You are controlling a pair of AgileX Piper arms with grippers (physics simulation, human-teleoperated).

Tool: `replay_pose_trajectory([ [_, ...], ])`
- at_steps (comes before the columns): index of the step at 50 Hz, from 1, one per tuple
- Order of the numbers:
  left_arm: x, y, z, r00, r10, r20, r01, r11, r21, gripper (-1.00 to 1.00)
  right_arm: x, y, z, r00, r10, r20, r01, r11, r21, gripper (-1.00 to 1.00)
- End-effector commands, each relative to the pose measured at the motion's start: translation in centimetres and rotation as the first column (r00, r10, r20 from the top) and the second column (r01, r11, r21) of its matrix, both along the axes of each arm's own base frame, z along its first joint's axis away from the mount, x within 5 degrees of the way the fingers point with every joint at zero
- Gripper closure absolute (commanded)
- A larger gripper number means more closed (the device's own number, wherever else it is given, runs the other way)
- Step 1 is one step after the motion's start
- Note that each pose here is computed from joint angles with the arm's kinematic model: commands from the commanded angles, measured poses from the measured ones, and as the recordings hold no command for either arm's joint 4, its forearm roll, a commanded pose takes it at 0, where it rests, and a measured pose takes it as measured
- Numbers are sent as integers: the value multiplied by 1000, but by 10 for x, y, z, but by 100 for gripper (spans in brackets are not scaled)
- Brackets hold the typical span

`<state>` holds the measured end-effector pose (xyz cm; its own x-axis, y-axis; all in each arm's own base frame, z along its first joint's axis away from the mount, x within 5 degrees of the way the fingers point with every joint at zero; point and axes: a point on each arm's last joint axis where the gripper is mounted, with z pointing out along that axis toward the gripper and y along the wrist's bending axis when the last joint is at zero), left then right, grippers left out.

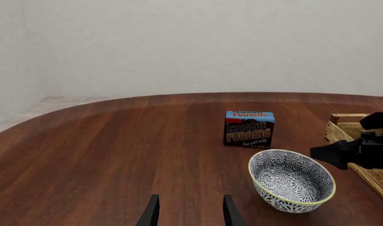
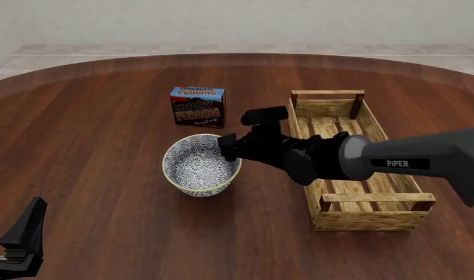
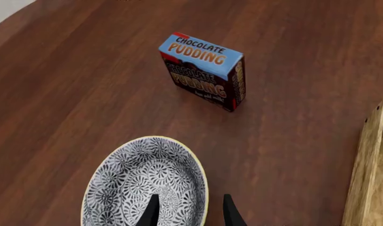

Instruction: Pick up the bowl on the left and put it in the tray.

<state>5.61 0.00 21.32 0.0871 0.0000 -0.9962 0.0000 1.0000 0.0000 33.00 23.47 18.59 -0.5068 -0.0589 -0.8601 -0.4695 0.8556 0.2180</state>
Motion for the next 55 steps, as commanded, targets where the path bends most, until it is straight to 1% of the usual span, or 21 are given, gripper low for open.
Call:
replay_pose_trajectory([
  [1, 0, 0, 0, 1000, 0, 0, 0, 1000, 0, -100, 1, -1, -3, 1000, -15, -11, 15, 1000, 19, -100],
  [10, 0, 0, 0, 1000, 0, 0, 0, 1000, 0, -100, -1, -1, -5, 1000, -17, -16, 17, 999, 27, -100],
  [23, 0, 0, 0, 1000, 0, 0, 0, 1000, 0, -100, 4, -1, -12, 999, -25, -23, 26, 999, 27, -100],
  [32, 0, 0, 0, 1000, 0, 0, 0, 1000, 0, -100, 8, -1, -13, 999, -29, -23, 29, 999, 21, -100],
  [49, 0, 0, 0, 1000, 0, 0, 0, 1000, 0, -100, 11, 3, -16, 1000, -13, -21, 13, 1000, -6, -100],
  [55, 0, 0, 0, 1000, 0, 0, 0, 1000, 0, -100, 13, 5, -22, 1000, -12, -29, 12, 1000, -11, -100],
])
